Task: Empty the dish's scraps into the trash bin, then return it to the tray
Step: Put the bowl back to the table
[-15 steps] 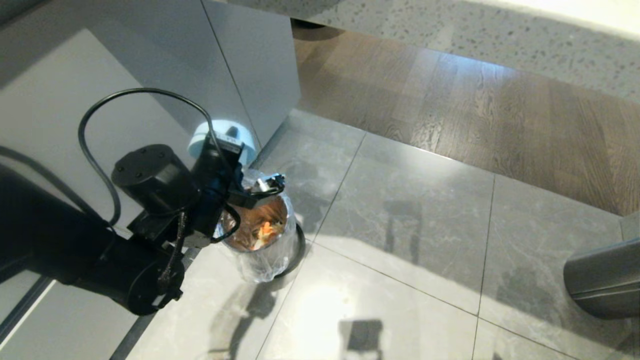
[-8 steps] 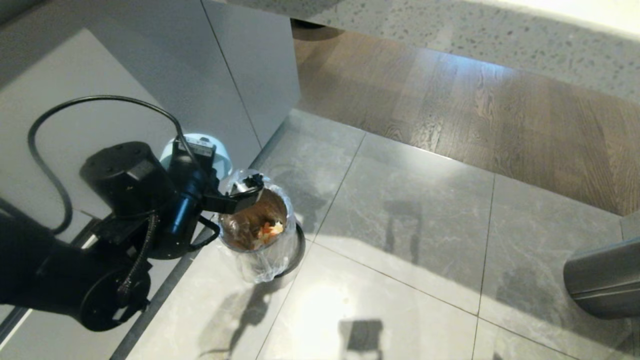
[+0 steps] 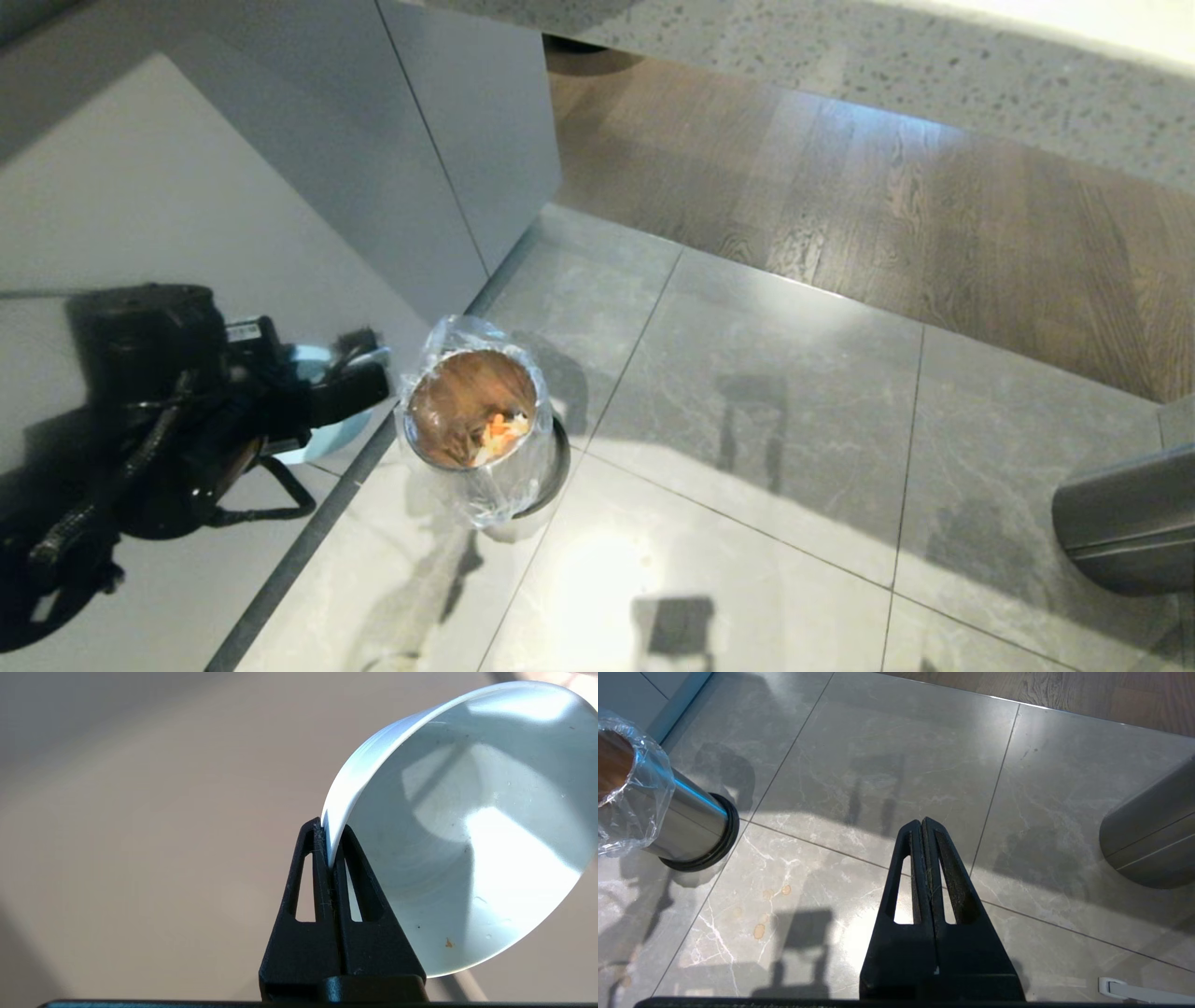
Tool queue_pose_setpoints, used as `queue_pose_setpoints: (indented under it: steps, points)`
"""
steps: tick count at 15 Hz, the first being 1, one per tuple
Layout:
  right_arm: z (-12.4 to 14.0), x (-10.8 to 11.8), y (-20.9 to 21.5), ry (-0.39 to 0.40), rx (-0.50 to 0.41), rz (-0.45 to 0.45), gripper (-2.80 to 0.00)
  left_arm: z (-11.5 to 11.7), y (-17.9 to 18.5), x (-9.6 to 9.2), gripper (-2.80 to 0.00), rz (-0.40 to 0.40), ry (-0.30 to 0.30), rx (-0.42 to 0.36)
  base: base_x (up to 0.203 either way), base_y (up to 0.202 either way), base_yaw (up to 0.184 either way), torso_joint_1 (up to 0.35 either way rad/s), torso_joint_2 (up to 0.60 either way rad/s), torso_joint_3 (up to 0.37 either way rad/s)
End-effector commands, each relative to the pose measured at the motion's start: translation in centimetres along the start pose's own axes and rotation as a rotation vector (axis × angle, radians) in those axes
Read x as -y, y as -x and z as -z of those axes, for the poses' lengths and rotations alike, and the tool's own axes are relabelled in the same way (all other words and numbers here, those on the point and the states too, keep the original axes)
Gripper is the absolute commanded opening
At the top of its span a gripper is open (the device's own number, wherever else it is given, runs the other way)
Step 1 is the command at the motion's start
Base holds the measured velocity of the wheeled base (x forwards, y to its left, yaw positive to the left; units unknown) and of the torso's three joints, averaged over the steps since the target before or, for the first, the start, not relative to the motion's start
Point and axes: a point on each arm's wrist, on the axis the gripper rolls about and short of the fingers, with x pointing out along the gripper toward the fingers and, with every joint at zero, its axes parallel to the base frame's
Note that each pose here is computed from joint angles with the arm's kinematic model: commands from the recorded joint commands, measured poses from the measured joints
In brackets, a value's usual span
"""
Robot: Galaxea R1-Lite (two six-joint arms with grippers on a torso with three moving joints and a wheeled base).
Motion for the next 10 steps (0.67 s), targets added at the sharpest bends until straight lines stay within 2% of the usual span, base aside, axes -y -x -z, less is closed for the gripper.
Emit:
queue_pose_setpoints:
  steps: [1,3,6,8,10]
  points:
    - [0.0,0.0,0.0,0.0,0.001,0.0,-2.8,2.4,2.6,-0.4,-2.8,0.01,0.19,-0.043,0.0,0.0,0.0,0.0,0.0,0.0]
    - [0.0,0.0,0.0,0.0,0.001,0.0,-2.8,3.9,4.2,0.3,-2.8,0.068,0.33,-0.083,0.0,0.0,0.0,0.0,0.0,0.0]
    - [0.0,0.0,0.0,0.0,0.001,0.0,-2.8,5.4,6.3,2.2,-2.8,0.134,0.499,-0.11,0.0,0.0,0.0,0.0,0.0,0.0]
    - [0.0,0.0,0.0,0.0,0.001,0.0,-2.8,6.5,7.8,3.6,-2.8,0.156,0.652,-0.105,0.0,0.0,0.0,0.0,0.0,0.0]
    - [0.0,0.0,0.0,0.0,0.001,0.0,-2.8,7.5,9.3,4.8,-2.8,0.156,0.779,-0.112,0.0,0.0,0.0,0.0,0.0,0.0]
